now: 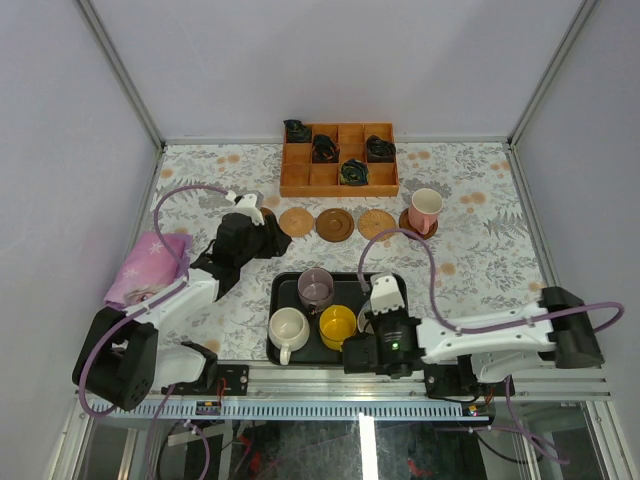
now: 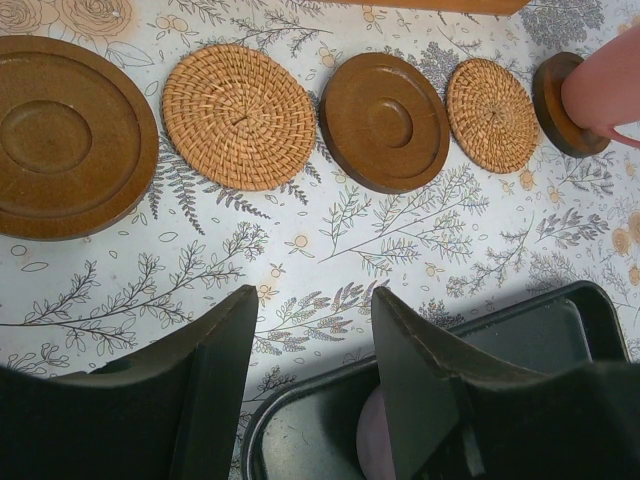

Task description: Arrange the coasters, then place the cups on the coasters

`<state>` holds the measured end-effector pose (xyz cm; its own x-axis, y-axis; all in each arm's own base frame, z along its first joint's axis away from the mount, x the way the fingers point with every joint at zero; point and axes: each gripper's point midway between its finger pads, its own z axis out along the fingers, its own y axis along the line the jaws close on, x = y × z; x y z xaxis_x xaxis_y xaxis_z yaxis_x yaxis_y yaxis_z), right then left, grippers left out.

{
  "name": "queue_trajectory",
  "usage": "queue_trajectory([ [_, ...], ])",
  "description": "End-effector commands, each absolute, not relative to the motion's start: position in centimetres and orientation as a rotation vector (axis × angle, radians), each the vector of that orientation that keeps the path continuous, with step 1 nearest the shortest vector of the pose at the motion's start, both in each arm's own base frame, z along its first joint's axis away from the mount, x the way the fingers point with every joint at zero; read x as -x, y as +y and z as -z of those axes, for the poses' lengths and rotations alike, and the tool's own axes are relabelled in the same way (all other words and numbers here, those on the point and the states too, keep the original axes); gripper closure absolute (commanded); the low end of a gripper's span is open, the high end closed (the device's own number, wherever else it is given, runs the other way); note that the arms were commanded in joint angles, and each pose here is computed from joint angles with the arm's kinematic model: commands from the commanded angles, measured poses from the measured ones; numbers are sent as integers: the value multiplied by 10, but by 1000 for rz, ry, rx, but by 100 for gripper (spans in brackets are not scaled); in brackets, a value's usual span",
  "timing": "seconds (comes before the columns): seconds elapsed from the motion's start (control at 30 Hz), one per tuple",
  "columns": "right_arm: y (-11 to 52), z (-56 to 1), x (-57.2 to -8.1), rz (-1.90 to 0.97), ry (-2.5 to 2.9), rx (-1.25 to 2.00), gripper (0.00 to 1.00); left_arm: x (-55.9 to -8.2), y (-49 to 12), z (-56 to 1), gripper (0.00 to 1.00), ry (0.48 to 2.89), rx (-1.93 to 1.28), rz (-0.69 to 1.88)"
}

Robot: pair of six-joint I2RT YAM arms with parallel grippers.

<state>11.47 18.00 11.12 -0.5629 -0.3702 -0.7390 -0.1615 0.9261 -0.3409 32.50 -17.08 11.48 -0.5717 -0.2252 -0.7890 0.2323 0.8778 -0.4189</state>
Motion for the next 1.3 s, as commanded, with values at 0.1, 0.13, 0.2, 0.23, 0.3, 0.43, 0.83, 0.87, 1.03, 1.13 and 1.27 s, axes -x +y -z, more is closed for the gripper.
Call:
queue_trajectory([
  [0.1,182,-203,-128,-37,2125,238,100,-331,-179,-125,51,2041,-19,654],
  [0.13,180,-209,-129,-55,2134,235,100,-331,-179,-124,51,2044,-20,655],
  [0.2,175,-215,-132,-65,2154,235,100,-330,-180,-123,51,2046,-23,657],
  [0.23,171,-216,-134,-56,2167,235,100,-330,-180,-124,51,2045,-21,658],
  [0.3,165,-212,-139,-29,2199,240,100,-330,-180,-124,51,2045,-20,658],
  [0.43,156,-202,-148,13,2265,271,100,-330,-180,-123,51,2047,-21,655],
  [0.83,171,-173,-176,-114,2443,445,100,-332,-181,-116,51,2066,-15,657],
  [0.87,173,-170,-179,-153,2457,453,100,-332,-182,-115,50,2068,-17,659],
  [1.03,174,-152,-192,-211,2506,477,100,-332,-184,-114,51,2074,-23,669],
  [1.13,178,-143,-197,-226,2527,503,100,-332,-184,-112,51,2078,-25,671],
  [1.27,187,-136,-198,-287,2550,533,100,-332,-184,-112,51,2078,-23,670],
])
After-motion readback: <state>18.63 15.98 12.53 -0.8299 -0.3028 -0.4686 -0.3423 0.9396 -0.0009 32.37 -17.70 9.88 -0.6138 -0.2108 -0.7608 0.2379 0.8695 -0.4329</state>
